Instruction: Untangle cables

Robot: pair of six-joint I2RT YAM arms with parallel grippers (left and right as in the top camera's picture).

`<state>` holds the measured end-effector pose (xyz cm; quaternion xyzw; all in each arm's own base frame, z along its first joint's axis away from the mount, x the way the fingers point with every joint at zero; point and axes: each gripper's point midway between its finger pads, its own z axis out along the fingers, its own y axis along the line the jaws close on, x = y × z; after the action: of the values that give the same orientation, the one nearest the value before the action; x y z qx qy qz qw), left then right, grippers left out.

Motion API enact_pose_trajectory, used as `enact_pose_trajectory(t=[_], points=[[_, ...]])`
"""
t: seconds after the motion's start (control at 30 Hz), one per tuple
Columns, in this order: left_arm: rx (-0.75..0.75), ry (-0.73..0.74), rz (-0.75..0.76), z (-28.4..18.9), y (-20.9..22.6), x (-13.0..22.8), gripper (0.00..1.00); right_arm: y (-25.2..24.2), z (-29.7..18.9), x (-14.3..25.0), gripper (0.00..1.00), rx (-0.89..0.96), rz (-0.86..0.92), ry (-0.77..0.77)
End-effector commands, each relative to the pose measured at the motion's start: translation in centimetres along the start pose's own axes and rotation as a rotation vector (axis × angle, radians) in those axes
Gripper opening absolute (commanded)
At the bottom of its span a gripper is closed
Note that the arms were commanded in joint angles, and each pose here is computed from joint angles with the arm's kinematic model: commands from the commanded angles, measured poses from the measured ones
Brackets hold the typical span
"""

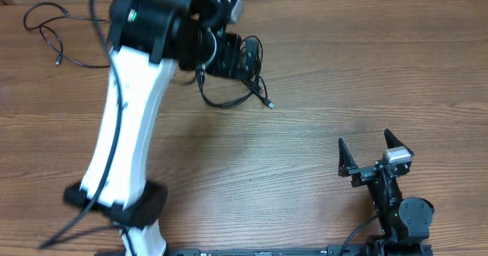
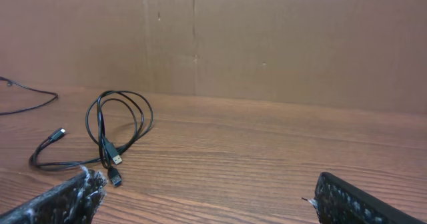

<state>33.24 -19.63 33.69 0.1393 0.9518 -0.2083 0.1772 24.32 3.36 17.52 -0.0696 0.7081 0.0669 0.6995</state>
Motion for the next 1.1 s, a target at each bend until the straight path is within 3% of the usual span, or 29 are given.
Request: enact_pose_trajectory(t=[0.0, 0.5, 0.7, 1.07], points=[[-0.127, 0.026, -0.058, 0.4, 1.2, 1.5, 1.00, -0.1, 0.0, 0.2, 1.00, 0.004, -0.002, -0.002], [-0.214, 0.295, -0.173, 6.4, 2.3, 7.4, 1.00, -0.1, 0.0, 0.2, 1.00, 0.004, -0.002, -0.002], [-0.214, 0.318, -0.180, 8.8, 3.0, 7.9, 1.00, -0.1, 0.0, 0.2, 1.00, 0.004, -0.002, -0.003], [-0.080, 0.320, -0.212, 14.9, 2.4, 8.4, 1.00, -0.1, 0.0, 0.2, 1.00, 0.004, -0.002, -0.002]])
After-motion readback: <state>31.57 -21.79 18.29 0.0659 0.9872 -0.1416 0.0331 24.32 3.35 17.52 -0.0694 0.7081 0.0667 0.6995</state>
